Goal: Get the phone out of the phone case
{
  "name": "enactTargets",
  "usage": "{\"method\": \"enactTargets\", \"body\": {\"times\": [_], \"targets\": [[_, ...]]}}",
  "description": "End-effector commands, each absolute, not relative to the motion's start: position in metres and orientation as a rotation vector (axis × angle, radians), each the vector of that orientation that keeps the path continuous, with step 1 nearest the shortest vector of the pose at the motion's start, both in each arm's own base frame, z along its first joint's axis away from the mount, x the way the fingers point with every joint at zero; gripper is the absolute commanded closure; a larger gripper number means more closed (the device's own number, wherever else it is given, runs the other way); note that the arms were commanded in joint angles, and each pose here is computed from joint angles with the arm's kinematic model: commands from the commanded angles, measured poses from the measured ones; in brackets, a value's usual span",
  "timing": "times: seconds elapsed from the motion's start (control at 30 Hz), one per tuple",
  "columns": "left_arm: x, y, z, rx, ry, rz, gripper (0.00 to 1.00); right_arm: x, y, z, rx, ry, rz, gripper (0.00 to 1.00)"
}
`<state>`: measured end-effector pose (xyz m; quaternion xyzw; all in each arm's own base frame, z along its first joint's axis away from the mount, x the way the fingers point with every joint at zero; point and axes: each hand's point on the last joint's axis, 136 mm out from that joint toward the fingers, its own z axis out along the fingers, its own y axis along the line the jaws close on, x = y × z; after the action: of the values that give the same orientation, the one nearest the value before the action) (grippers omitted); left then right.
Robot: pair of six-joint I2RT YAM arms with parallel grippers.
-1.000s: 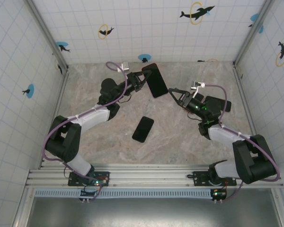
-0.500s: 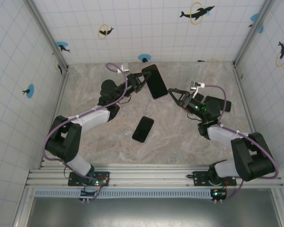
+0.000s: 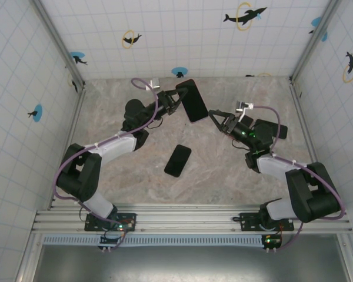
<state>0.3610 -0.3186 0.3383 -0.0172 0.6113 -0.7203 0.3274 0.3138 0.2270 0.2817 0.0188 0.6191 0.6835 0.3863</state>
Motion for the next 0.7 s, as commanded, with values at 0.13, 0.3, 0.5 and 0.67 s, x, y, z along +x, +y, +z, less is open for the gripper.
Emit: {"method": "enactTargets", "body": {"times": [0.13,0.3,0.5,0.67], "targets": [[0.354,-0.316,0.365,-0.011,1.487,-1.924,1.0,0.305,0.239,0.289,-0.037,1.556,1.78,0.62],[0.36,-0.321,0.354,-0.056,1.519,-1.918,1.0,0.305,0.246,0.296,-0.021,1.54,1.808,0.61],[0.364,-0.329,0.34,-0.102,1.554,-1.931,1.0,0.312,0.253,0.305,0.029,1.527,1.839,0.63],[0.369,-0.331,0.33,-0.134,1.575,-1.931,1.0,0.317,0.254,0.31,0.078,1.507,1.854,0.66]]}}
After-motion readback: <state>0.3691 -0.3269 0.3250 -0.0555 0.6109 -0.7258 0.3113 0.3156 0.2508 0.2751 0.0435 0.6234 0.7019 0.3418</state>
